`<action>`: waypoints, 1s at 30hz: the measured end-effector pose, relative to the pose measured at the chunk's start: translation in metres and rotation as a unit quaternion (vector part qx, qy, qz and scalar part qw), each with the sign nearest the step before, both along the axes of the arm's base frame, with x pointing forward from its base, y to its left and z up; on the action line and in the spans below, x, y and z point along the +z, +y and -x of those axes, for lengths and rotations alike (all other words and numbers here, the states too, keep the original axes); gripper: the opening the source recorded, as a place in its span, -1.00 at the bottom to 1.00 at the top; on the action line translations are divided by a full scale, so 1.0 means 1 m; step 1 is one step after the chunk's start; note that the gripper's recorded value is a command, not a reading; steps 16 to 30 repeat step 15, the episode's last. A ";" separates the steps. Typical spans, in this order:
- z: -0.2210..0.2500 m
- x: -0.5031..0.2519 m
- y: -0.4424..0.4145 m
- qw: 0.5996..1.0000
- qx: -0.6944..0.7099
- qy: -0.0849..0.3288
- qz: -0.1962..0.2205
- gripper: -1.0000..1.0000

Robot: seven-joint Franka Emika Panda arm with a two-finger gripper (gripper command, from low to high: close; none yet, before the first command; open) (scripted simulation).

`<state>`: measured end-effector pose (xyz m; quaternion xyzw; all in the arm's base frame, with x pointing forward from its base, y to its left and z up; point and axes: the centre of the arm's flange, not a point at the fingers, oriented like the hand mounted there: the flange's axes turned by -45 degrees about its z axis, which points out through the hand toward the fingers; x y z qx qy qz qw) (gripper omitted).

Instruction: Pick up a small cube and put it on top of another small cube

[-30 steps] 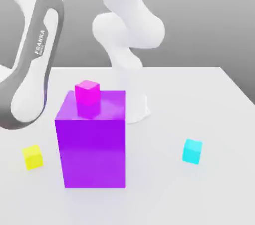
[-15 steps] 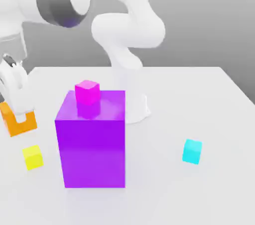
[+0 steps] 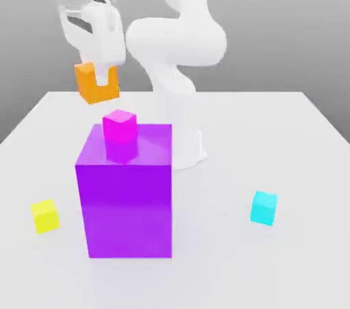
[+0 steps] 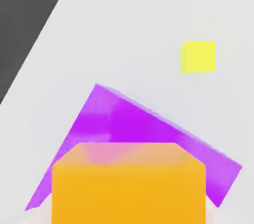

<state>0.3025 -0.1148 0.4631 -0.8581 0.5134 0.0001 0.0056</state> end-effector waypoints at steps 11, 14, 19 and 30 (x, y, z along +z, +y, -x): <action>0.015 -0.054 0.011 1.000 -0.009 0.001 0.003 1.00; 0.016 -0.047 0.011 1.000 -0.009 0.003 0.004 1.00; 0.015 -0.035 0.010 1.000 -0.009 0.003 0.005 1.00; 0.015 -0.035 0.010 1.000 -0.009 0.003 0.005 1.00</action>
